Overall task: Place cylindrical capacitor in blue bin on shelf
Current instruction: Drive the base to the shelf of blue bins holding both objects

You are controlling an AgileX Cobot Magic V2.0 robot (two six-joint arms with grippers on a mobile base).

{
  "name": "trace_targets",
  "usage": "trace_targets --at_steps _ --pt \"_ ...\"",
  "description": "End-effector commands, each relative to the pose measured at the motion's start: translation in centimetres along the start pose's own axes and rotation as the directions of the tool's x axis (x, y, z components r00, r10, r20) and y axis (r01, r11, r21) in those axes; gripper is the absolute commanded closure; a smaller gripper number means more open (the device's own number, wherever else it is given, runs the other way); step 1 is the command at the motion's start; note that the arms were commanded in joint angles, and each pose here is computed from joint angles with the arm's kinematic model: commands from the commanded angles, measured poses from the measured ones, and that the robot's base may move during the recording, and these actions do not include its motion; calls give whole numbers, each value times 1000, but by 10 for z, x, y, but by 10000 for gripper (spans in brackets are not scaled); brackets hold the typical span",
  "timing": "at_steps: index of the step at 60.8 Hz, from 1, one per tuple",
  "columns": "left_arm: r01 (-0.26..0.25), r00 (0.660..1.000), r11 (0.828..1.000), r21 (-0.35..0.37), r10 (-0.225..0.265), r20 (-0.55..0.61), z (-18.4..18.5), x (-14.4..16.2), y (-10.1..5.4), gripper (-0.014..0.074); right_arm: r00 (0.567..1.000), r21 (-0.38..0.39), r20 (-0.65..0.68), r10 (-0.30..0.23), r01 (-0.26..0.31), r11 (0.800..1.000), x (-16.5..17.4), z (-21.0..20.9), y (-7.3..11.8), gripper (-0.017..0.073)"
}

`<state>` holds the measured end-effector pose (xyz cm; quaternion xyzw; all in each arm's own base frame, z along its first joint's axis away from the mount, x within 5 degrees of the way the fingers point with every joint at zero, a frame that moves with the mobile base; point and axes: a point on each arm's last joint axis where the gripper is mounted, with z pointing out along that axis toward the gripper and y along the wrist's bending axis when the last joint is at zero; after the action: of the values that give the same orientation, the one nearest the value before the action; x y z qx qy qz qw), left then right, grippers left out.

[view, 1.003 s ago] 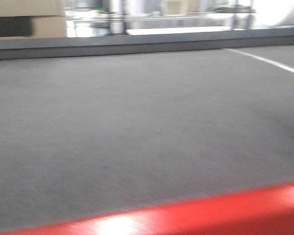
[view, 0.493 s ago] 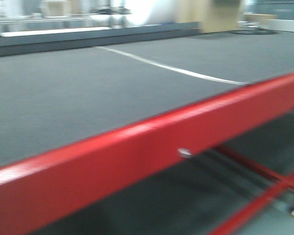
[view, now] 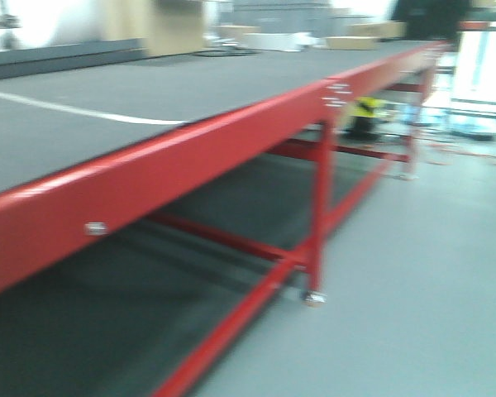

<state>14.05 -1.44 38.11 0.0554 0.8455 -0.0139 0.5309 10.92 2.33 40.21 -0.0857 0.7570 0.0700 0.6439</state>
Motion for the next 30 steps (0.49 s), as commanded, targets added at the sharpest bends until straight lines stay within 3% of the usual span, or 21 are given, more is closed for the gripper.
trace_targets --at_steps 1,30 --pt "10 1000 1000 9 -10 21 -2 -2 -1 704 999 7 35 -8 8 1000 -3 -2 -1 587" --pt "10 1000 1000 9 -10 21 -2 -2 -1 704 999 7 35 -8 8 1000 -3 -2 -1 587"
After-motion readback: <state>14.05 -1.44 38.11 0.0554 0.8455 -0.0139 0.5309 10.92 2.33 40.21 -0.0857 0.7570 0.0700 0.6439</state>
